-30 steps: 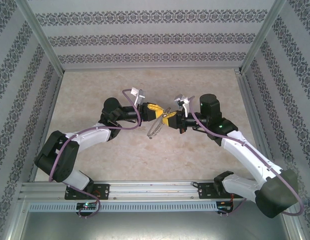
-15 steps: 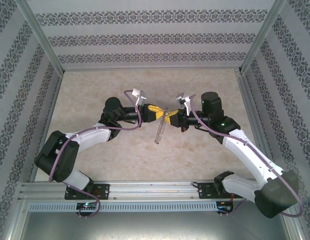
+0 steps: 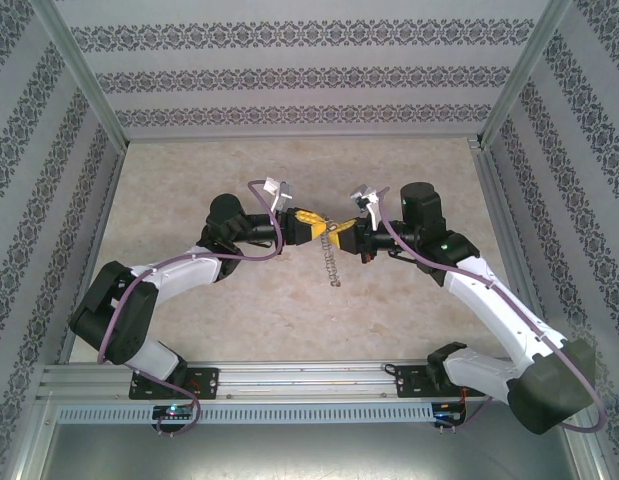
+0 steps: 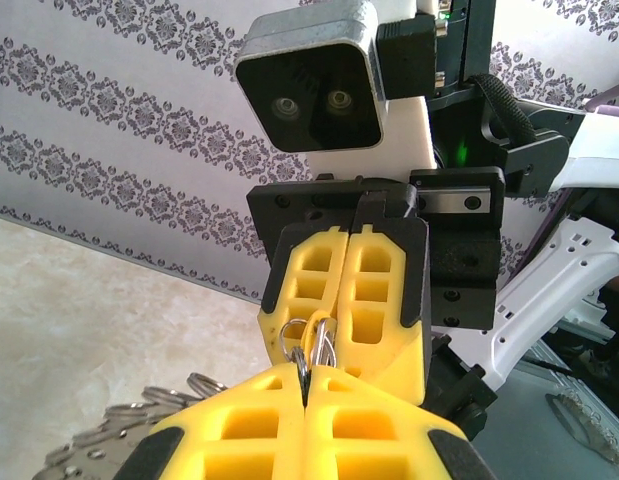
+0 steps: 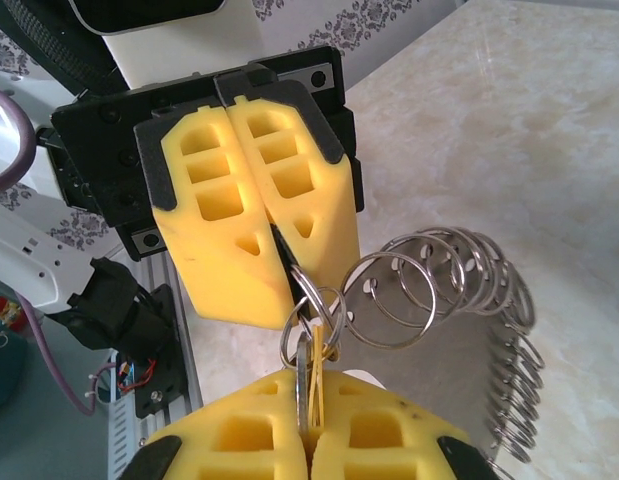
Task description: Put the keys on the keyring
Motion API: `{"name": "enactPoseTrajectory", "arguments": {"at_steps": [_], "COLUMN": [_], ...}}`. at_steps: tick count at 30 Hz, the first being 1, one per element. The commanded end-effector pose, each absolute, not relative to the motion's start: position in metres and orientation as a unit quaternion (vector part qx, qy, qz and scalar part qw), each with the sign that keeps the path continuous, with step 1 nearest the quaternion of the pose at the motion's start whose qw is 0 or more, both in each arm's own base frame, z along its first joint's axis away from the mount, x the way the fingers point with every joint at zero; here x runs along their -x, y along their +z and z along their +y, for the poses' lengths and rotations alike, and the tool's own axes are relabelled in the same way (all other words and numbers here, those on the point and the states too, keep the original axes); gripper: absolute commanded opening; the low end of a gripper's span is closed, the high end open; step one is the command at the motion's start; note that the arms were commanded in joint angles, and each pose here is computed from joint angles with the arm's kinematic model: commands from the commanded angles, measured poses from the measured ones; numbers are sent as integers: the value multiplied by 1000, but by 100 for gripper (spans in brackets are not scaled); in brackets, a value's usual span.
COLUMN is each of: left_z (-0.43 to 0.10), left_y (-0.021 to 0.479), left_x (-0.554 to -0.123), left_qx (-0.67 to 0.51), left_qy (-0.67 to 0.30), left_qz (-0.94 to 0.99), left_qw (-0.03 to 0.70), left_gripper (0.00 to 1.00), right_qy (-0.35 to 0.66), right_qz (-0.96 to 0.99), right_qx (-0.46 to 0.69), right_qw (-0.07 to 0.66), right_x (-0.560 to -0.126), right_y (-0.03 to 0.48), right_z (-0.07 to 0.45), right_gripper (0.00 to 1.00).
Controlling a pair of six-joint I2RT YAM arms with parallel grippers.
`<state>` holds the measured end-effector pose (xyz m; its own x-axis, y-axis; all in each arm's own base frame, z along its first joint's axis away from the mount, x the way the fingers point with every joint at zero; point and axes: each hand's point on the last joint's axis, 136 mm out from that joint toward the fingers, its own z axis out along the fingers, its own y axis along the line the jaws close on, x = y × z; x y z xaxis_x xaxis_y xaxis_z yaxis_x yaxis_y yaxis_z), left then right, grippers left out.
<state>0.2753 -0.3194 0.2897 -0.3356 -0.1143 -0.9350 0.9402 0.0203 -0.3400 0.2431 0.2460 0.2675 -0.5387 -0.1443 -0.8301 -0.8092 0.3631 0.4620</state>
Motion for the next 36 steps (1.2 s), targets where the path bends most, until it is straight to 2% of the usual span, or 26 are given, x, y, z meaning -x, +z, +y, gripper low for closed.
{"name": "enactPoseTrajectory", "arguments": {"at_steps": [1, 25, 36], "left_z": [-323, -323, -323], "left_y": [307, 309, 306], "left_x": [-271, -272, -270], "left_qx": [-390, -390, -395], "left_qy": [-594, -595, -592], "left_qz": [533, 532, 533], "left_qw": [459, 460, 457], "left_gripper": [0, 0, 0], "right_qy": [461, 454, 450], "right_qz": [735, 748, 747], "right_qx": [333, 322, 301], "right_qw": [370, 361, 386], "right_x": [-245, -245, -250], "right_y": [275, 258, 272], "right_z": [249, 246, 233], "right_gripper": [0, 0, 0]}}
